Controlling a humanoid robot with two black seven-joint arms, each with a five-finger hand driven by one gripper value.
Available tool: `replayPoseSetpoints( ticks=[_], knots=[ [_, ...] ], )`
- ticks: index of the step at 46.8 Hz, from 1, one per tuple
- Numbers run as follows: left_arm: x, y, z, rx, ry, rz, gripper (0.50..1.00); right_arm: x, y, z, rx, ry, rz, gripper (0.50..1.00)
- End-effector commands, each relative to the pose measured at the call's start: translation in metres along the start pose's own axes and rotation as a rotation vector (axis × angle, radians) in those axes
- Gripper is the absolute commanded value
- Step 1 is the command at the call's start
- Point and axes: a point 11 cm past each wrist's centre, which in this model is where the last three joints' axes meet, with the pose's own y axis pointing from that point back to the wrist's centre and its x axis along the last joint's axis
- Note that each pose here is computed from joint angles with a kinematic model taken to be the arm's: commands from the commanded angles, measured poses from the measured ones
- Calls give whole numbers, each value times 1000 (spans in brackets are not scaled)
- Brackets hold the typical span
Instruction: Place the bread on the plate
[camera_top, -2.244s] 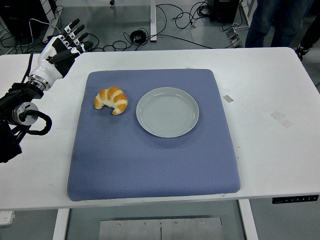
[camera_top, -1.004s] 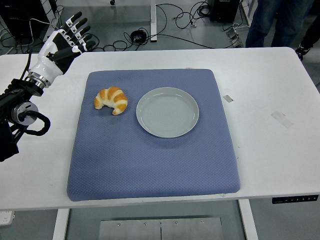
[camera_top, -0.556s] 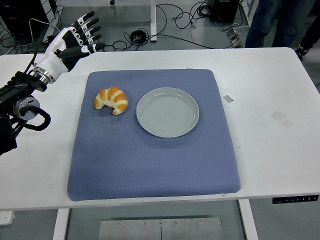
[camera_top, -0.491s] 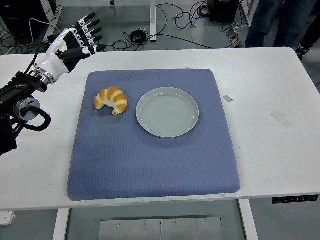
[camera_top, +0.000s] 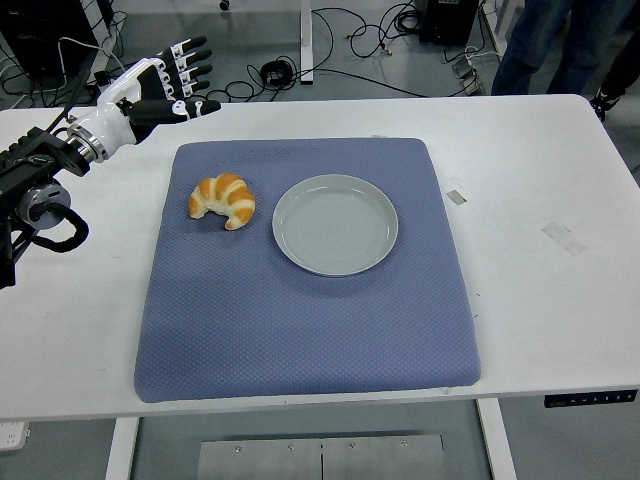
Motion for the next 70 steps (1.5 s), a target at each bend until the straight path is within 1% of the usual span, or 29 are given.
replayPoseSetpoints(
  ticks=[1,7,11,15,21,24,28,32,38,41,43,46,54,58,62,70],
  knots=[
    [0,0,-4,47,-71,-9,937,0,0,0,0,0,0,1000],
    [-1,-4,-4,133,-213,-33,939,0,0,0,0,-1,-1,1000],
    [3,-6,-1,180,-238,-34,952,0,0,0,0,1,0,1000],
    [11,-3,-1,250,-251,-24,967,0,0,0,0,0,0,1000],
    [11,-11,14,306,-319,-44,966,0,0,0,0,0,0,1000],
    [10,-15,22,323,-360,-50,946,0,0,0,0,0,0,1000],
    [8,-18,33,322,-402,-36,939,0,0,0,0,-1,-1,1000],
    [-4,-21,43,302,-447,-54,939,0,0,0,0,0,0,1000],
    [-28,-18,50,275,-520,-109,948,0,0,0,0,-1,-1,1000],
    [-39,-13,58,254,-533,-154,969,0,0,0,0,0,0,1000],
    [-49,-7,60,248,-528,-191,971,0,0,0,0,0,0,1000],
    [-58,-6,63,239,-538,-218,969,0,0,0,0,0,0,1000],
    [-58,-5,58,252,-625,-237,971,0,0,0,0,0,0,1000],
    [-57,0,49,283,-689,-263,971,0,0,0,0,0,0,1000],
    [-54,3,45,302,-747,-280,971,0,0,0,0,-1,-1,1000],
    [-36,3,44,322,-809,-247,966,0,0,0,0,-2,1,1000]
  ],
)
